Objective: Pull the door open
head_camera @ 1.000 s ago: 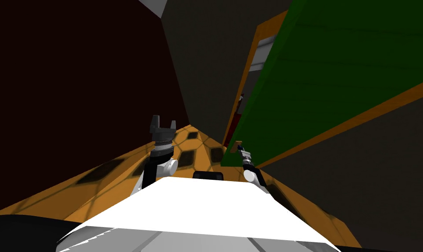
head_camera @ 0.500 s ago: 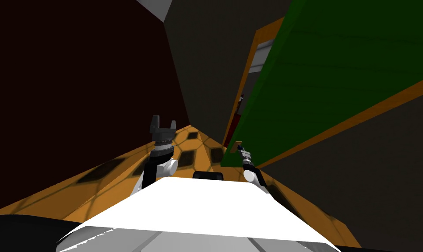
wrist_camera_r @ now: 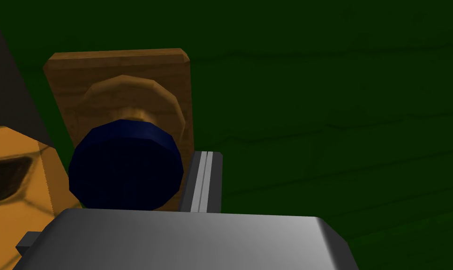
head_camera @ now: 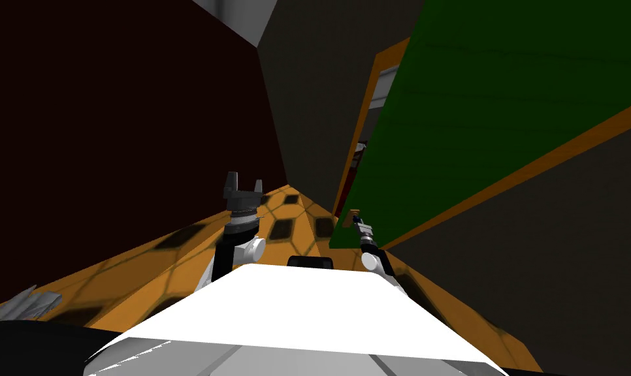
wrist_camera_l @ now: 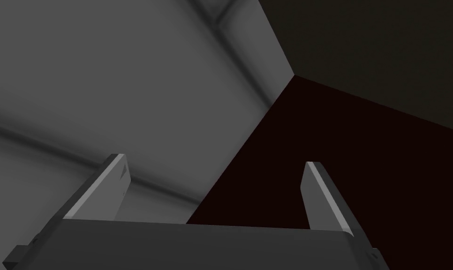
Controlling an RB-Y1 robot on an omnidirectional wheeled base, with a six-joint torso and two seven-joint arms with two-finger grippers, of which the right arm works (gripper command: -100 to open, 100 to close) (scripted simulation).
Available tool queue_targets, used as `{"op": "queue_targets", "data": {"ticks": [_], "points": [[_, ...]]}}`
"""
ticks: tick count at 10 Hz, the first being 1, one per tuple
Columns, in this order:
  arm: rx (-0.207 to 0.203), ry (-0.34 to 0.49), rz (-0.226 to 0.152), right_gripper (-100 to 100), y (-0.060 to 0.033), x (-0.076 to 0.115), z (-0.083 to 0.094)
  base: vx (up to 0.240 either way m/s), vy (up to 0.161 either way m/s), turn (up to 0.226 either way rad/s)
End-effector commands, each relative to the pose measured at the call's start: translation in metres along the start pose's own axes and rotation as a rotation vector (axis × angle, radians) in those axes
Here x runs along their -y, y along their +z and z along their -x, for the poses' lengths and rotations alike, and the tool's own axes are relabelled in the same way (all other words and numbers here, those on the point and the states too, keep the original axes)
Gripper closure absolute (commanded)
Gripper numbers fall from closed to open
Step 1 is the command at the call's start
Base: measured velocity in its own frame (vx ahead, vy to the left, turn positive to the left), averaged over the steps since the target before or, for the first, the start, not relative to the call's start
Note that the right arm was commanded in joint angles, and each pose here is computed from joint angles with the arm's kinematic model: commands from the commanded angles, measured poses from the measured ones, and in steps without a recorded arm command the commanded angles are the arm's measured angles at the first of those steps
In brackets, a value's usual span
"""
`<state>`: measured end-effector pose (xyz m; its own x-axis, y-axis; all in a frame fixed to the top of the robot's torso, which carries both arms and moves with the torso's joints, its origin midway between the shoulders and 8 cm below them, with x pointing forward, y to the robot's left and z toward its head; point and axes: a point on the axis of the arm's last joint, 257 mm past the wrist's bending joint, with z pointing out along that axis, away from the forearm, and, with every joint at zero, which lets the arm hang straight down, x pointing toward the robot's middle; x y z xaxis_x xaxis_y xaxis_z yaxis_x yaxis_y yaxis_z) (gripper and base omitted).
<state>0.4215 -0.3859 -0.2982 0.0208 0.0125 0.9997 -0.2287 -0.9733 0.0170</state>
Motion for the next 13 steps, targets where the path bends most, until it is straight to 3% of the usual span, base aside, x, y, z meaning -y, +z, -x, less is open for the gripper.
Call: {"op": "queue_targets", "data": {"ticks": [1,12,13], "points": [[0.003,0.012,-0.044,-100,-0.0016,0.022,0.001,-0.196,-0.084,0.148],[-0.018,0.016,-0.097,-100,-0.0012,0.047,-0.003,-0.092,-0.052,0.065],[-0.033,0.002,-0.060,-100,0.0054,0.027,-0.007,-0.021,-0.042,-0.027]]}}
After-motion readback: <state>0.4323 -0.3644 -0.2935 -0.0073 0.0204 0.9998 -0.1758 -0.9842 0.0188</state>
